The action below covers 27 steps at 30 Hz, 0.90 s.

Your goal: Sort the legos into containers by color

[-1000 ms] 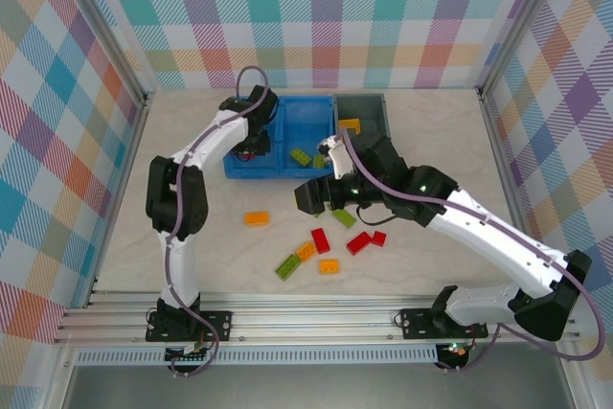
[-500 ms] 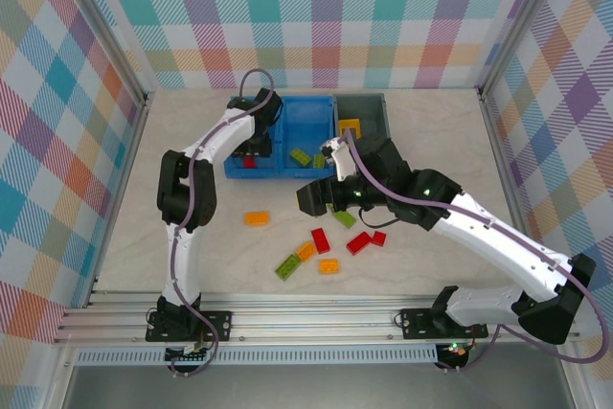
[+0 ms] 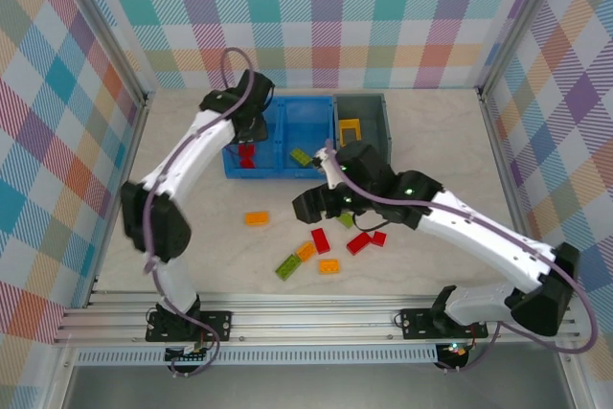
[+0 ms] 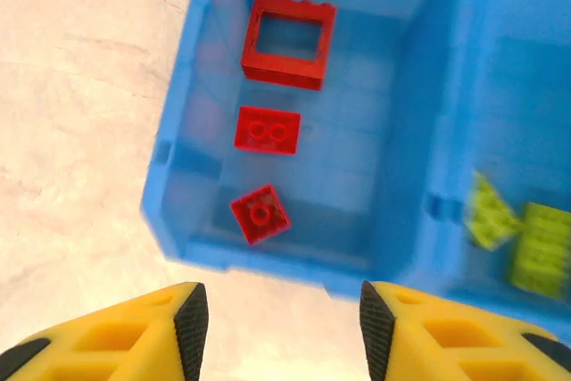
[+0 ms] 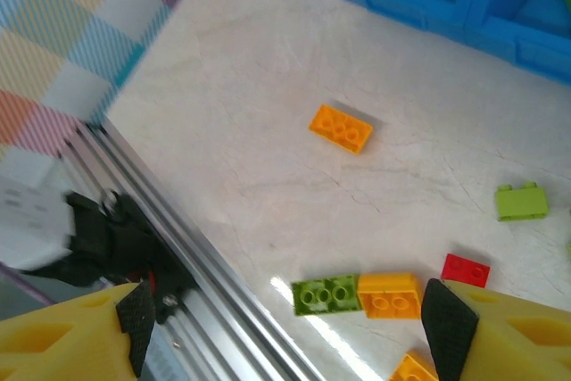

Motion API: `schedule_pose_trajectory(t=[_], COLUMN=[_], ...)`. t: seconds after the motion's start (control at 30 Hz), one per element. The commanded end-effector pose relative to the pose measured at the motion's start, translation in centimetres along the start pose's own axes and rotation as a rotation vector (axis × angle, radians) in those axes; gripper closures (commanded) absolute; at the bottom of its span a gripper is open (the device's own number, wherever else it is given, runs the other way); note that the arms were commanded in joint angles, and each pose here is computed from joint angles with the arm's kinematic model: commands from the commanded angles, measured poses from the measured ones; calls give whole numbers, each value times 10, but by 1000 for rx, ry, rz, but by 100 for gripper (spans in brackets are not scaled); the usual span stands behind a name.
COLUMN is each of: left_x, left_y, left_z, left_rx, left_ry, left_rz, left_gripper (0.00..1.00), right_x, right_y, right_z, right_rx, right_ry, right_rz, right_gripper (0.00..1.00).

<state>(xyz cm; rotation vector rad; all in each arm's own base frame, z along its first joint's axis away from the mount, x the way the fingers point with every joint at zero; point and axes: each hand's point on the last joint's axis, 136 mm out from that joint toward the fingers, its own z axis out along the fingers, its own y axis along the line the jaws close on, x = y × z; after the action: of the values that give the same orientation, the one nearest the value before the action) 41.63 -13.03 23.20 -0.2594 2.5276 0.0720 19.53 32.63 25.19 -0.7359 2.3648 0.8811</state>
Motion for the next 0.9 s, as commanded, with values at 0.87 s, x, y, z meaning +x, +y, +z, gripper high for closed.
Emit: schedule_pose_trajectory(t=[0.87], left_x=[186], left_y=[137], left_z=[-218], left_rx=[617], left_ry=[-222], left_rz=[-410], left_gripper=[43], right_x=[41], right_y=[-62], right_z=[263], right_rx=[276], right_ry=[483], right_rz=[-565], right_gripper=[8])
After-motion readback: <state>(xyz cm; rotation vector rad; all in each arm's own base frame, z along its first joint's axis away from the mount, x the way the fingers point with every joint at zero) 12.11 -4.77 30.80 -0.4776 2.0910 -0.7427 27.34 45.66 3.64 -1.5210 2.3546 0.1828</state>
